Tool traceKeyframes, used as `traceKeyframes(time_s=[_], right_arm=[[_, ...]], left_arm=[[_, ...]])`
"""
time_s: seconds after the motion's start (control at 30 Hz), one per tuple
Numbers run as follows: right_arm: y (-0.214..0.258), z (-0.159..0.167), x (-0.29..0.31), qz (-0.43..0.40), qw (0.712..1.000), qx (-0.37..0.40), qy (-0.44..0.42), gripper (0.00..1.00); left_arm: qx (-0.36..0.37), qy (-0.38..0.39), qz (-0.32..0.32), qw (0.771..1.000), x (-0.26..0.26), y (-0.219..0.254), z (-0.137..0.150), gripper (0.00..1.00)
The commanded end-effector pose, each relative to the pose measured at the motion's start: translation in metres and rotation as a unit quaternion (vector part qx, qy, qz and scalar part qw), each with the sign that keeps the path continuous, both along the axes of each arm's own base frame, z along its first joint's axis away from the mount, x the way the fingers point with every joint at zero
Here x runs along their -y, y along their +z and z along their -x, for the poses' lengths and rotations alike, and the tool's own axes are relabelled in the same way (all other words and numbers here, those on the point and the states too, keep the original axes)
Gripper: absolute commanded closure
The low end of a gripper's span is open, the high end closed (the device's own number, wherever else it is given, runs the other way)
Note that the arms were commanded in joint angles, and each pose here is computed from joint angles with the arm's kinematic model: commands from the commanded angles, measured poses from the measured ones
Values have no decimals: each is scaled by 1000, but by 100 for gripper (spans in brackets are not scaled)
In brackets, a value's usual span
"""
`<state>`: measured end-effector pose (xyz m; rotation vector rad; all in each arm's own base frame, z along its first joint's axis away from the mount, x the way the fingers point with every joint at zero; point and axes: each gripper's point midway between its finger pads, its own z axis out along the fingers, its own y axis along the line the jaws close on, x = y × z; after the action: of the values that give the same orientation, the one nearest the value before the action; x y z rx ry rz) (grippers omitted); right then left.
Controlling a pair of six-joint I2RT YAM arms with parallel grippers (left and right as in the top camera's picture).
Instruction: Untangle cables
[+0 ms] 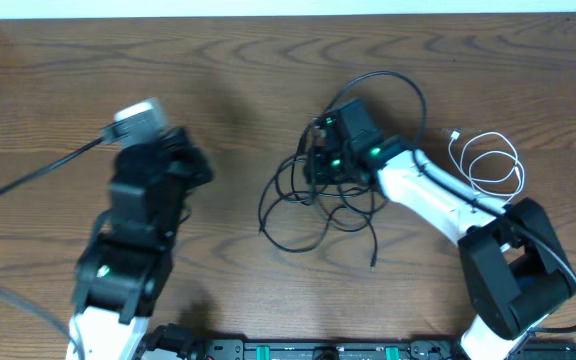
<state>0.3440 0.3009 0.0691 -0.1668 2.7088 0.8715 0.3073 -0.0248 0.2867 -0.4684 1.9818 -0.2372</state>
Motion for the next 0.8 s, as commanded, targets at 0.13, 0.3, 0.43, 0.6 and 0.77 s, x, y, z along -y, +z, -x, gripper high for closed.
traceKeyframes(time_s=[0.13, 0.3, 0.43, 0.6, 0.77], right_arm=[[-13, 10, -31, -3, 1000, 16, 24, 99], [-28, 6, -19, 14, 1000, -3, 6, 99], [-37, 0, 6, 29, 998, -40, -34, 99], [-47, -5, 39, 52, 994, -72, -66, 99], [-67, -6, 62, 107, 987, -79, -94, 98]], left_arm=[[-99, -5, 22, 995, -1, -43, 16, 92], [-204, -112, 50, 971, 39, -92, 17, 92], [-262, -213, 64, 939, 70, -123, 18, 91], [-325, -240, 81, 911, 81, -159, 18, 88], [-363, -249, 94, 893, 89, -181, 20, 86]])
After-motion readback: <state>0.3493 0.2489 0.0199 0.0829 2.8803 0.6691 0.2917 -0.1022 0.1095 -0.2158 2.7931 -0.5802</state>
